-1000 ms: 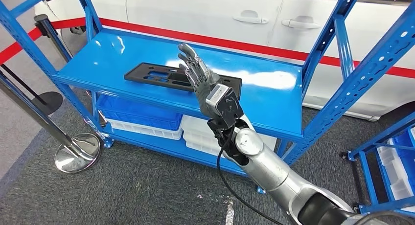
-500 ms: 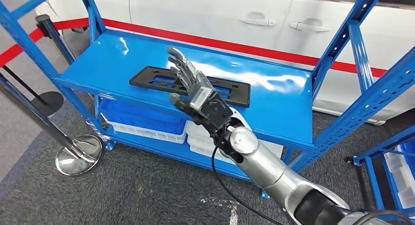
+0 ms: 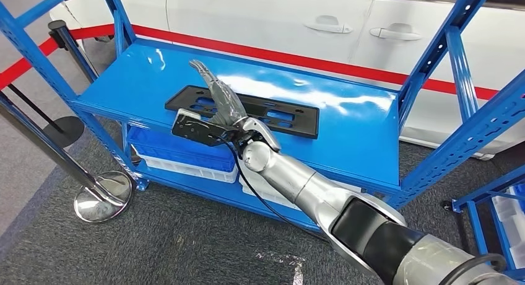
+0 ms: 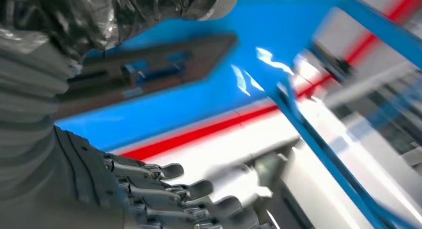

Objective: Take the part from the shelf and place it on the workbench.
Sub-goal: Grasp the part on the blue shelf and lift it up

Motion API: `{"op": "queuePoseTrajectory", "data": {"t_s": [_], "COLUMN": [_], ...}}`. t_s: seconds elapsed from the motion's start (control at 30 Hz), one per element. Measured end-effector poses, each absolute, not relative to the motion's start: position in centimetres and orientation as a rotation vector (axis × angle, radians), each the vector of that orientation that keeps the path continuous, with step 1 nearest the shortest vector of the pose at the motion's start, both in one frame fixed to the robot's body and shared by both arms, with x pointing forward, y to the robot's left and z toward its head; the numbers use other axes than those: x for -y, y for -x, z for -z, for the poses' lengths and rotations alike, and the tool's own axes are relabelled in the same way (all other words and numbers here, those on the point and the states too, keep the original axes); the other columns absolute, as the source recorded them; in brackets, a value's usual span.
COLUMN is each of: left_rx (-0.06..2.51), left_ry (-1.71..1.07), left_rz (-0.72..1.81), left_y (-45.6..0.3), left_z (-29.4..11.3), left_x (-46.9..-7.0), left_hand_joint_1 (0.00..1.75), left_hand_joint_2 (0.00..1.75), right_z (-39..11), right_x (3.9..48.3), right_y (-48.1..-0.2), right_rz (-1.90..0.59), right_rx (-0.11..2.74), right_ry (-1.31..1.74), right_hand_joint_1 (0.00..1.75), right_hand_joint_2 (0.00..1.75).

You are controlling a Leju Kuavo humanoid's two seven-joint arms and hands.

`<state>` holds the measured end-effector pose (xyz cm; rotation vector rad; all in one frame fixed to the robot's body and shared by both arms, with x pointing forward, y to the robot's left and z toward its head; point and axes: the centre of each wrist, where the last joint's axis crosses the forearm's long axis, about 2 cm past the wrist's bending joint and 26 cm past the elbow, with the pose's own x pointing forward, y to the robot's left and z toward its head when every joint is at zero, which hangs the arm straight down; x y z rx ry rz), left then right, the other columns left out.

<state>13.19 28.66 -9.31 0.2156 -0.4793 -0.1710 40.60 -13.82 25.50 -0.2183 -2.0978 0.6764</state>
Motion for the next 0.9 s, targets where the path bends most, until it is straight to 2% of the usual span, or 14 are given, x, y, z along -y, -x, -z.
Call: {"op": "queuePoseTrajectory", "data": {"t_s": [0.37,0.9], "left_rx": [0.485,0.488], "left_ry": [-0.205,-0.208], "left_rz": [0.199,0.236], "left_y": [-13.9,-14.7], "left_z": [9.1,8.8], "left_x": [-28.0,-28.0], "left_hand_joint_1": [0.0,0.0], "left_hand_joint_2": [0.0,0.0], "right_z": [-20.8,-19.0], "right_x": [14.0,13.4], "right_y": [-41.9,-42.3], "right_rz": [-0.824,-0.929], "right_rx": [1.837,1.693], "right_ry": [0.229,0.396], "right_hand_joint_1": [0.0,0.0], "right_hand_joint_2": [1.75,1.75]}}
